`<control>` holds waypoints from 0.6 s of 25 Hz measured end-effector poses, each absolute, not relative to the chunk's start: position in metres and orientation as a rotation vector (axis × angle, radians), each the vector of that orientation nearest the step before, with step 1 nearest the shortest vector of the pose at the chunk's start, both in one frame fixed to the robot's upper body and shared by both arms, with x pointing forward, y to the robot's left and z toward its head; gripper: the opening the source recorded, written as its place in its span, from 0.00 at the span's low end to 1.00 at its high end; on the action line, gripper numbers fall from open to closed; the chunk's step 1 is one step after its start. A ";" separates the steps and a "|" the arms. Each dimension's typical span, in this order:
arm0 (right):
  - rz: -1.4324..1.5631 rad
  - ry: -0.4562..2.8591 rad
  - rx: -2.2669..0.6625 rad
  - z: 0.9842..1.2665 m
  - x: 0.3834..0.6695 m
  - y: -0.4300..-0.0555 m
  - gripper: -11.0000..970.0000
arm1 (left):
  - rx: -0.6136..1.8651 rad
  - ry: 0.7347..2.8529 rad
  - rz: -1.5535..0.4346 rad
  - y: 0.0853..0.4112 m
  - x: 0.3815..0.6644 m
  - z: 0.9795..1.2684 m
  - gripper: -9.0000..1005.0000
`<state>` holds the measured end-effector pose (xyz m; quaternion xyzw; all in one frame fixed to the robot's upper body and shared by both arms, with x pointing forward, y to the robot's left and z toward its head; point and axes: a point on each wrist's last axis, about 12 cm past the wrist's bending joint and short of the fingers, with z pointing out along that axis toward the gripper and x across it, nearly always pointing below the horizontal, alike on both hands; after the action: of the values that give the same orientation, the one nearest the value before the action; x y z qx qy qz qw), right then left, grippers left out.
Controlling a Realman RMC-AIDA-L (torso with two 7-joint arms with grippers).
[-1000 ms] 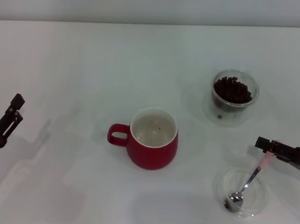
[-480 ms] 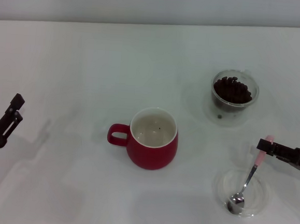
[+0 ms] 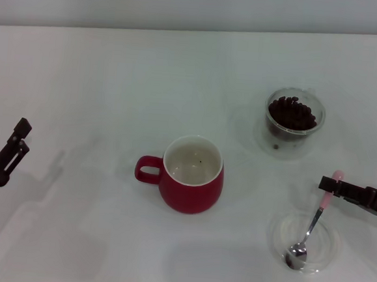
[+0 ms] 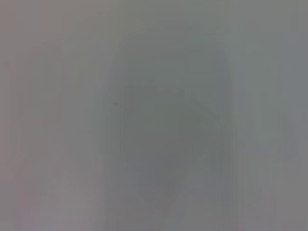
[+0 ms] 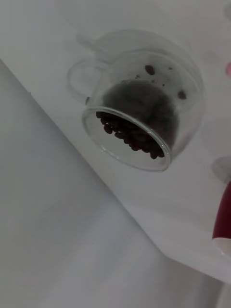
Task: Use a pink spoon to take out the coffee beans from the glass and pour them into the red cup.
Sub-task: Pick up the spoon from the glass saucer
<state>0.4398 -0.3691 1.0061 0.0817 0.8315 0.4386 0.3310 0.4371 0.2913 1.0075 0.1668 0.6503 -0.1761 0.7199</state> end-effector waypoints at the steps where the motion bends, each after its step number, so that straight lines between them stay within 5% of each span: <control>1: 1.147 2.174 0.211 1.006 0.440 -0.369 0.47 | 0.369 1.437 -0.389 0.291 0.437 1.008 0.70; 15: 1.155 2.178 0.195 1.008 0.445 -0.366 0.40 | 0.368 1.445 -0.385 0.292 0.438 1.007 0.70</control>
<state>0.4451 -0.3660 1.0075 0.0745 0.8319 0.4412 0.3282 0.4376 0.2918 1.0068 0.1664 0.6530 -0.1739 0.7181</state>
